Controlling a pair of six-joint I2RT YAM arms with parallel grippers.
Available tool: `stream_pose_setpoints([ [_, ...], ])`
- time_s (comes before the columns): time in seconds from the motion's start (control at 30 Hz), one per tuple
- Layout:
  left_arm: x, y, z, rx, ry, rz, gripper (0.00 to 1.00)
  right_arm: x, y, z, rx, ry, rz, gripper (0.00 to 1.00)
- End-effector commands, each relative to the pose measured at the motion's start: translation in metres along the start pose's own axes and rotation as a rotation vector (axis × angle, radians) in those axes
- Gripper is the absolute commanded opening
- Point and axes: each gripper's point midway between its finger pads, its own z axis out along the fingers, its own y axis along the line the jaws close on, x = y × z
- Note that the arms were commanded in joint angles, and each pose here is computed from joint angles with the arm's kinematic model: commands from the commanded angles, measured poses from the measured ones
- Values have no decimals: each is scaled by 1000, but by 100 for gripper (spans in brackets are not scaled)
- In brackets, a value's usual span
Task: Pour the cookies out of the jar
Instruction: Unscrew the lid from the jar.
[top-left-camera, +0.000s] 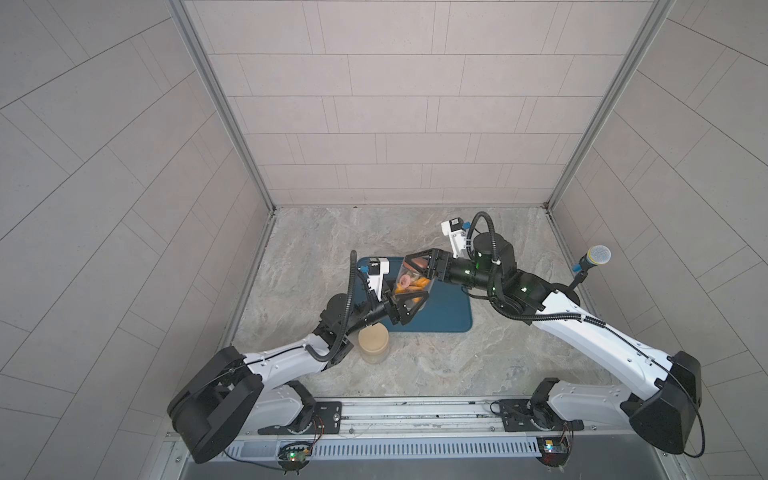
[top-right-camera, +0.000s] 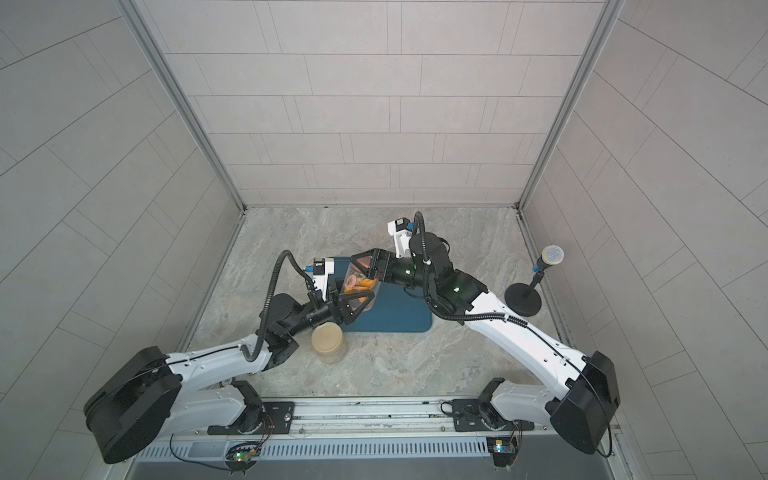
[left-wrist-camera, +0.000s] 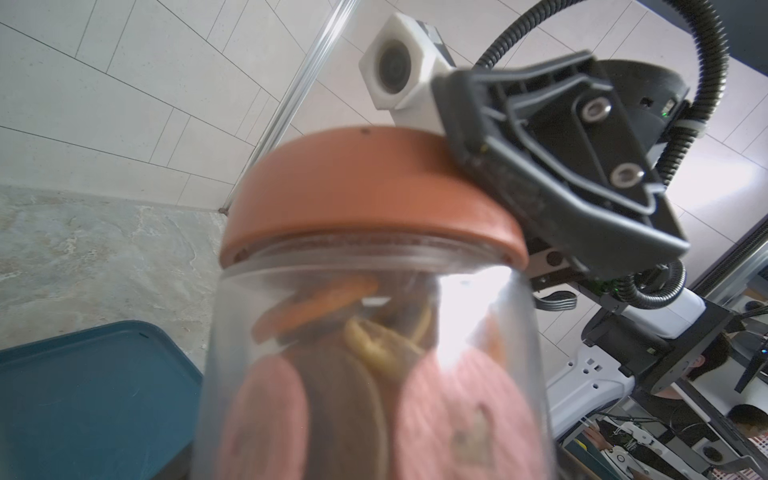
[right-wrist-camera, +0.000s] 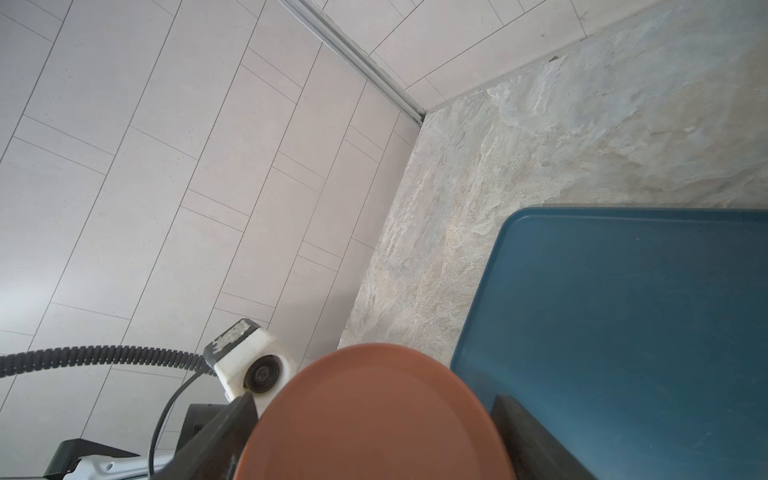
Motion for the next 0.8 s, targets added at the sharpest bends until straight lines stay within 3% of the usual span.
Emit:
stream_pose_setpoints([
  [0.0, -44, -41, 5, 106, -114, 143, 0, 19, 25, -9, -39, 99, -21, 77],
  [0.07, -39, -36, 7, 75, -77, 204, 0, 14, 13, -17, 55, 76, -29, 99],
  [0.2, -38, -15, 1, -62, -74, 276, 0, 7, 0, -28, 185, 70, -38, 100],
  [0.4, -56, 7, -29, -288, -163, 438, 0, 0, -33, -57, 449, 49, -19, 100],
  [0.53, -65, 17, -42, -385, -201, 492, 0, -4, -30, -69, 468, 19, 12, 100],
  [0.77, -46, 16, -36, -412, -126, 613, 0, 0, -20, -55, 409, 32, 63, 100],
])
